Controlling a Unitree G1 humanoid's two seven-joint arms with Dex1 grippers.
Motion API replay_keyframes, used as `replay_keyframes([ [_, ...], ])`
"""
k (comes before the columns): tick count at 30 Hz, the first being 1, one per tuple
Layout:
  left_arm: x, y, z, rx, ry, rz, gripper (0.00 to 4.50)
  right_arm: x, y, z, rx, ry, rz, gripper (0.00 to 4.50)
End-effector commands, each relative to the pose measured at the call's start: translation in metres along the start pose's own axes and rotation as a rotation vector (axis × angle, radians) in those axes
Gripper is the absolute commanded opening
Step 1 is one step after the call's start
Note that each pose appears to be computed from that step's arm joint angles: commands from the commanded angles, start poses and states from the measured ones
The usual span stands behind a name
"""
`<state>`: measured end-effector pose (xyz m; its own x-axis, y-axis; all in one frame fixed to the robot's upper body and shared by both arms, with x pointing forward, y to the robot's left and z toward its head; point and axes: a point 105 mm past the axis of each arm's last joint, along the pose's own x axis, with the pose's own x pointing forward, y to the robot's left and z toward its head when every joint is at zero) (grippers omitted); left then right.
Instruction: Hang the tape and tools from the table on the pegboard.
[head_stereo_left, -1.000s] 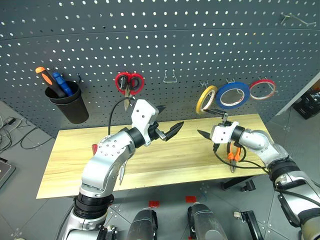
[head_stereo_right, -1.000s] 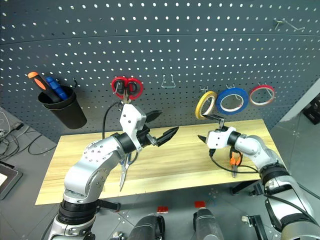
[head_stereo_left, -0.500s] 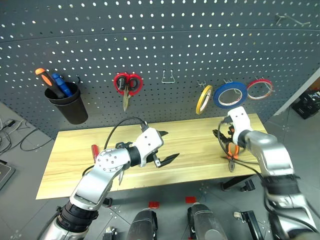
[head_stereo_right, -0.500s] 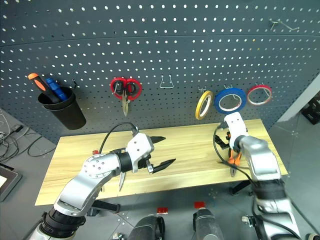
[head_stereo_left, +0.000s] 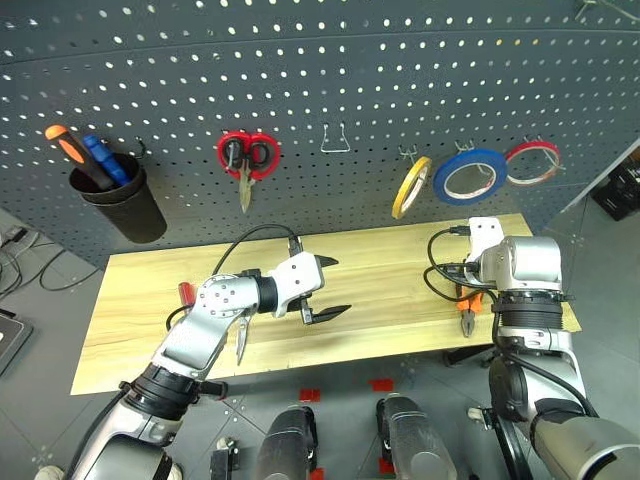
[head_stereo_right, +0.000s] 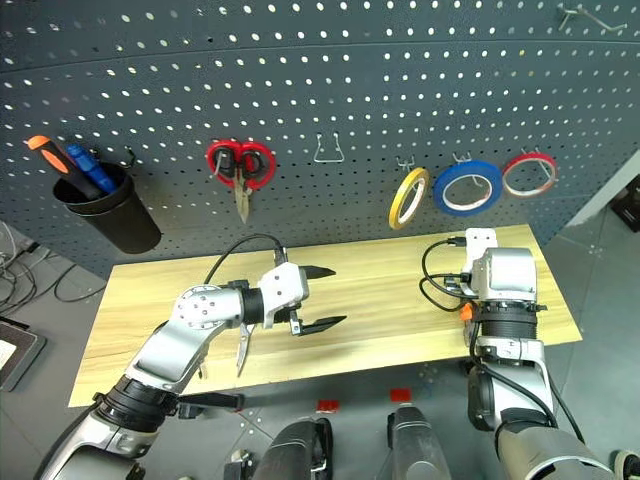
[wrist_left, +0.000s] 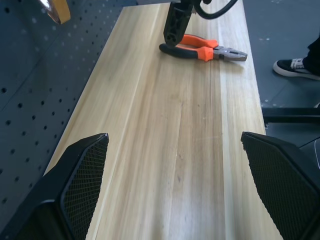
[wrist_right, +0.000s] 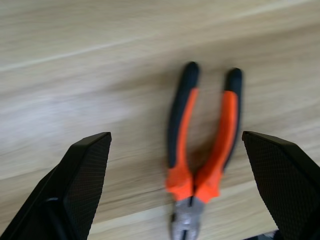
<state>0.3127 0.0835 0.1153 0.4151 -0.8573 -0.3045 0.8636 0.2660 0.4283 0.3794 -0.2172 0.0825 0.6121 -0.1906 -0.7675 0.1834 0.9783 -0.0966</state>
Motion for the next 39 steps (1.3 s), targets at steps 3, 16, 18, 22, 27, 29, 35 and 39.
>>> replay_keyframes([
  [3,0.000,0.002,0.011,0.032,-0.041,0.002,4.50,0.003,-0.009,0.010,0.075,-0.018,-0.053,4.48],
  [16,-0.002,0.004,0.012,0.016,-0.044,0.002,4.50,0.020,-0.009,0.006,0.154,0.011,-0.073,4.48],
  [18,-0.002,0.004,0.013,0.014,-0.046,0.001,4.50,0.023,-0.008,0.005,0.158,0.014,-0.070,4.48],
  [22,-0.002,0.003,0.013,0.013,-0.045,-0.003,4.50,0.026,-0.009,0.002,0.156,0.020,-0.076,4.48],
  [27,-0.002,0.002,0.013,0.012,-0.044,-0.011,4.50,0.030,-0.013,-0.002,0.168,0.030,-0.087,4.48],
  [29,0.000,0.001,0.014,0.014,-0.048,-0.015,4.50,0.032,-0.013,-0.002,0.175,0.025,-0.081,4.11],
  [35,0.000,0.003,0.016,0.019,-0.054,-0.015,4.50,0.032,-0.012,0.000,0.182,0.016,-0.071,3.02],
  [39,0.001,0.003,0.017,0.023,-0.055,-0.014,4.50,0.031,-0.013,0.002,0.176,0.010,-0.075,3.02],
])
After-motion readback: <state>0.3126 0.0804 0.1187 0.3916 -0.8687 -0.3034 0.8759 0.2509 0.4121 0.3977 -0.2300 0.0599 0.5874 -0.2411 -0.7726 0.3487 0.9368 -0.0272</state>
